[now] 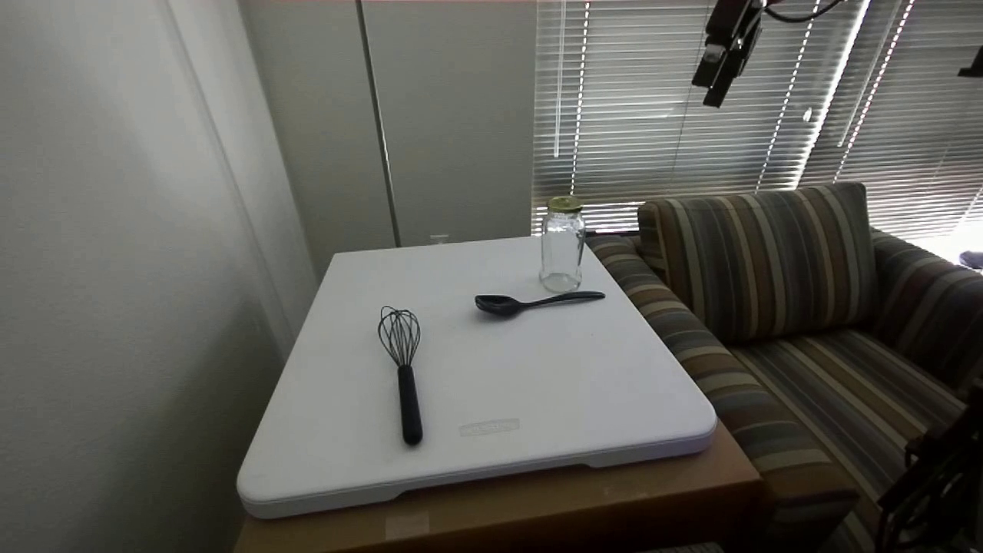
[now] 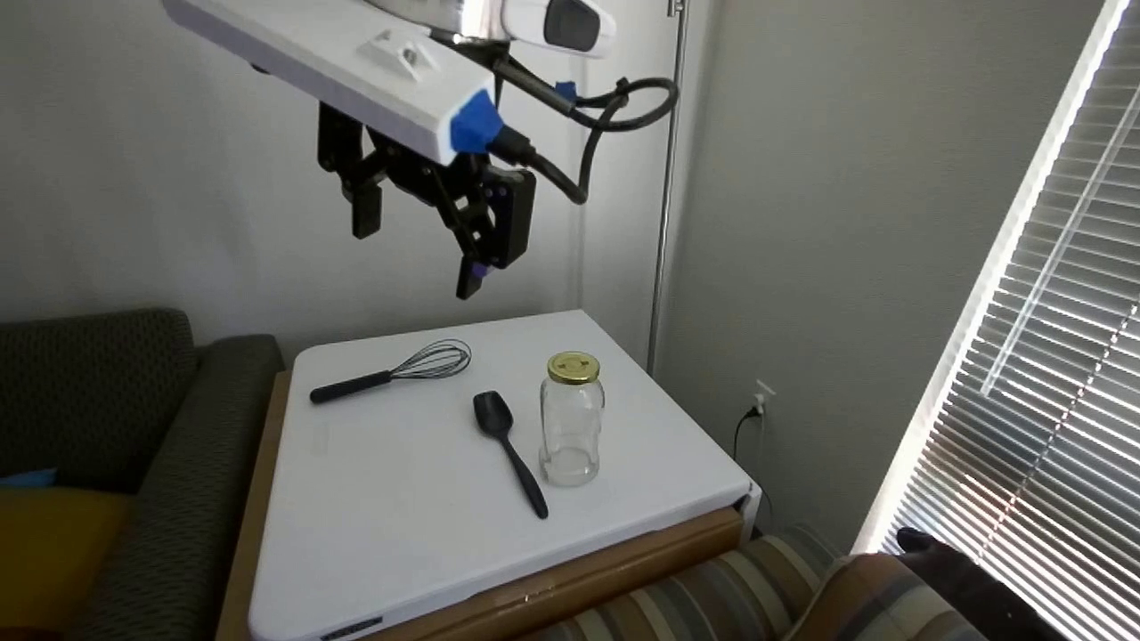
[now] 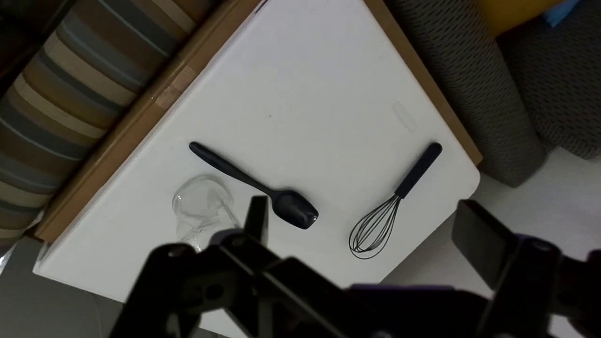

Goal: Remove the lid from the glass jar

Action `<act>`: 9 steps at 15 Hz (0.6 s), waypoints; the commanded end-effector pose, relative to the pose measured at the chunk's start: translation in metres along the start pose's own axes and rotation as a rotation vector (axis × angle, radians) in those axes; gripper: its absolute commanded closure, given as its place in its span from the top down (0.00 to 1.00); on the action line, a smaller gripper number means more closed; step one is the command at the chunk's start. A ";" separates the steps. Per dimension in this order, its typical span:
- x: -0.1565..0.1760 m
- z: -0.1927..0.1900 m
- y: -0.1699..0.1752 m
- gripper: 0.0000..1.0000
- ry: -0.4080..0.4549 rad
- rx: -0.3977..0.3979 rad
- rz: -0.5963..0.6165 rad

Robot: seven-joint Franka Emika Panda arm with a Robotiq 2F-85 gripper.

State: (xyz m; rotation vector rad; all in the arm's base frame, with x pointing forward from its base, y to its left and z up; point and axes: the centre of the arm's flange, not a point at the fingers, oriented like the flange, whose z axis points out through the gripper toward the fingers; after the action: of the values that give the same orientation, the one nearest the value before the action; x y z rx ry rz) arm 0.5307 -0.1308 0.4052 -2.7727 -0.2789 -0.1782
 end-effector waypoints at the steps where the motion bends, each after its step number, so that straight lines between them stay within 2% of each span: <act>1: 0.001 0.004 0.004 1.00 -0.003 0.004 0.010; 6: 0.002 0.005 0.010 1.00 -0.001 0.004 0.020; 8: 0.009 0.010 0.010 1.00 0.006 -0.087 -0.014; 9: 0.017 0.014 0.010 1.00 0.016 -0.179 0.002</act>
State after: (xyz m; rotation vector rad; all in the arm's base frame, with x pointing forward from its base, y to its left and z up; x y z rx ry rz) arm 0.5390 -0.1358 0.3994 -2.8082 -0.2812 -0.1858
